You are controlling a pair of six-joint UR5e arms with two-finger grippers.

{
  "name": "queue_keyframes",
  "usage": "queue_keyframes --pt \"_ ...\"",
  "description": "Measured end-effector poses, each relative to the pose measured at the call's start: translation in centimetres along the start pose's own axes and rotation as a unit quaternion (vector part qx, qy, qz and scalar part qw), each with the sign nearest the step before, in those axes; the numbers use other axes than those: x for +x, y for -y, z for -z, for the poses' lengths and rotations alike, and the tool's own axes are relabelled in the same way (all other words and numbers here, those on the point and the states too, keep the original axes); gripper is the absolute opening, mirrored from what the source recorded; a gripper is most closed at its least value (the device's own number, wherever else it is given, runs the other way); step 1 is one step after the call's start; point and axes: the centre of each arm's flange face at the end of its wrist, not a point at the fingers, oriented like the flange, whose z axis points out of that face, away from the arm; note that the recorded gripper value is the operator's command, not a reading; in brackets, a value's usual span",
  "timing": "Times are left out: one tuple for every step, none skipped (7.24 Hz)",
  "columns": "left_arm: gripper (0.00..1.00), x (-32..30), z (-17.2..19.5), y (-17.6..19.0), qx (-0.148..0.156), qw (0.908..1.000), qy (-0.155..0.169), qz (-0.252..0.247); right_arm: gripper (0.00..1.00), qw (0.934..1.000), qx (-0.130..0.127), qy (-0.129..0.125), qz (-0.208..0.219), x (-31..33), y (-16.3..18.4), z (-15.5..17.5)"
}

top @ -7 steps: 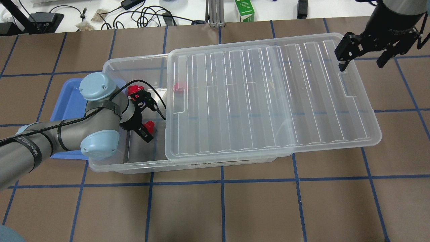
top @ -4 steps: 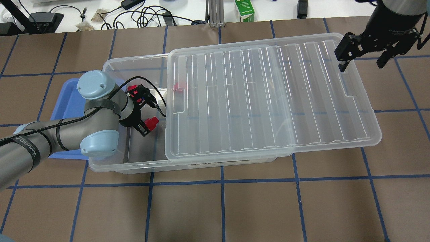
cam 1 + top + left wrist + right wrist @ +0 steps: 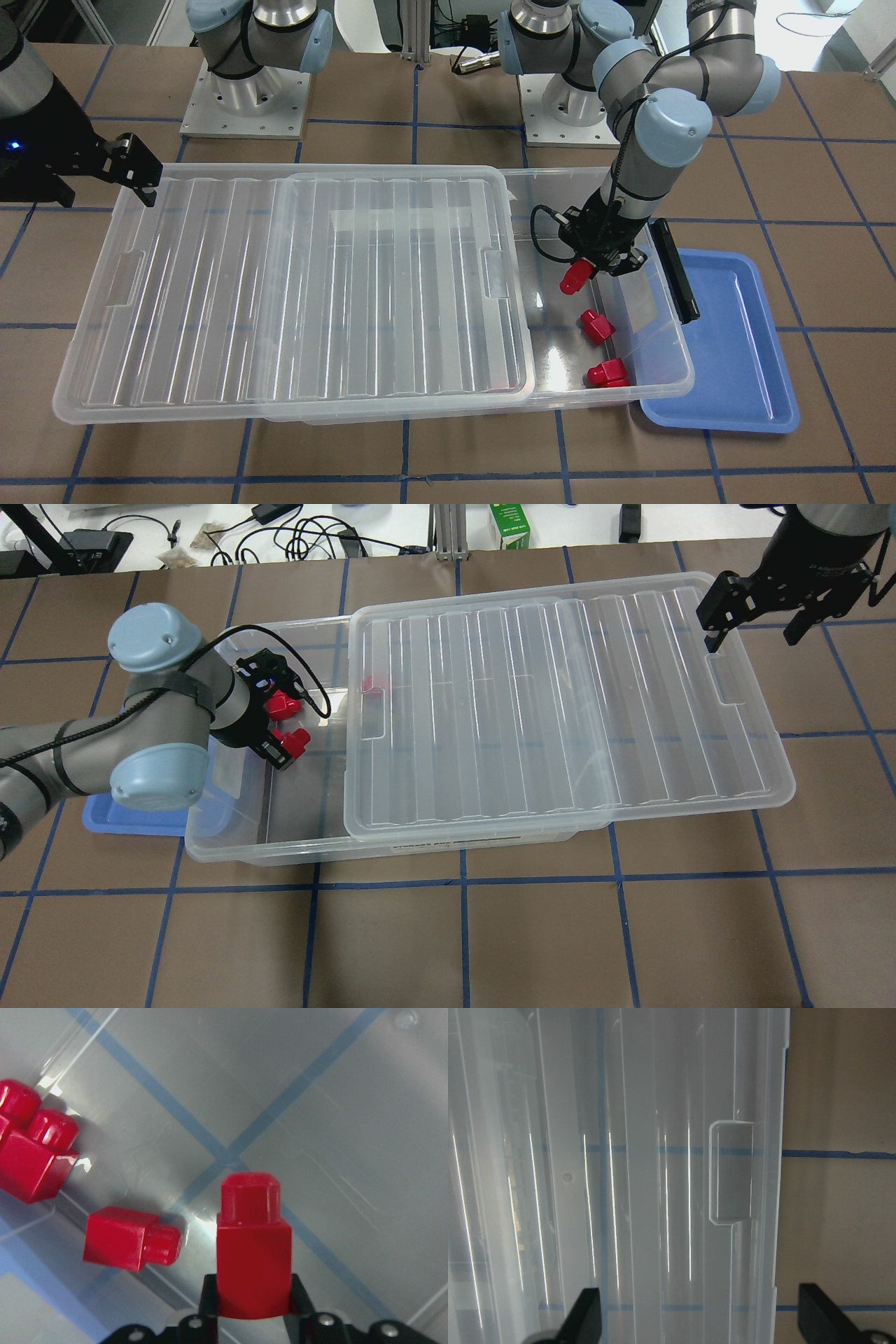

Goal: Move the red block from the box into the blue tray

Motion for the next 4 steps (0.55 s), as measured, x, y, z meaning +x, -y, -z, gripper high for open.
queue_keyframes --pt "0.00 -1.1 4.4 -0.5 -0.012 0.9997 -0.009 0.018 1.00 1.0000 0.002 0.000 0.000 0.0 0.0 0.0" --pt "0.00 -2.6 8.5 -1.2 -0.017 0.9991 -0.015 0.037 1.00 1.0000 0.003 0.001 0.000 0.0 0.1 0.0" --pt "0.00 -5.2 10.8 -2.9 -0.016 0.9974 -0.016 0.068 1.00 1.0000 0.004 0.001 0.000 0.0 0.1 0.0" --pt "0.00 -9.1 11.5 -5.8 -0.013 0.9931 -0.019 0.115 1.00 1.0000 0.003 0.001 0.001 0.0 0.1 0.0"
